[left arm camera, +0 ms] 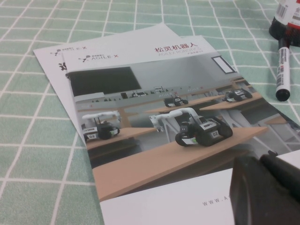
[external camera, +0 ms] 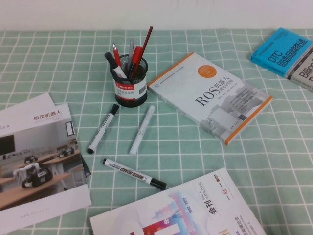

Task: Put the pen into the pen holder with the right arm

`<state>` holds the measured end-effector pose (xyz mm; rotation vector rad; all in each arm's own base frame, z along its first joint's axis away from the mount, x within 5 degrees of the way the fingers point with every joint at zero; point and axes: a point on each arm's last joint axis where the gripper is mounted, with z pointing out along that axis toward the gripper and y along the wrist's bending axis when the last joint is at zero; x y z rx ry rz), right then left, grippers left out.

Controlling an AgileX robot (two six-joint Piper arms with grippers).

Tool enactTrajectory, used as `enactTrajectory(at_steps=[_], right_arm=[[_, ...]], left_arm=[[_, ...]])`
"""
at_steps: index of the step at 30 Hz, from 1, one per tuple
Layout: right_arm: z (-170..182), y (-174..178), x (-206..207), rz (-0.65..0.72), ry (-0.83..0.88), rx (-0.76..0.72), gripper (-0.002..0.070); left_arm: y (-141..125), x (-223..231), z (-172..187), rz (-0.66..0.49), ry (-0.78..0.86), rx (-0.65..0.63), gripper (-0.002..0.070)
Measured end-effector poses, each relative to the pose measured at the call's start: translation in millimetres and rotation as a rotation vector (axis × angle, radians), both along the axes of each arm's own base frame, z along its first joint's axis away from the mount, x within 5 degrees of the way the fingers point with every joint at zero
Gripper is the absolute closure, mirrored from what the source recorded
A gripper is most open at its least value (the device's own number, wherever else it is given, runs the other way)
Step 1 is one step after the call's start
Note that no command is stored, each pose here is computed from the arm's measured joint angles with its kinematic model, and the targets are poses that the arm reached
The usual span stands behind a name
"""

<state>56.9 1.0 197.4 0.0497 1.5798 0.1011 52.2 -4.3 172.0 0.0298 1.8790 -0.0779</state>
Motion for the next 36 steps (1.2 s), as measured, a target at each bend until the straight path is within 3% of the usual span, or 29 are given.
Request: enactTrajectory(at_steps=[10, 36], right_arm=[[-24.1, 6.5, -3.7, 0.080, 0.258, -0.060, 0.0695], [-25.1, 7.1, -4.1, 0.087, 0.269, -0.059, 0.0695]], left_arm=[[0.0, 0.0, 0.0, 0.000, -0.001, 0.000, 0.0679], [0.0, 0.0, 0.0, 0.000, -0.001, 0.000, 0.0679]])
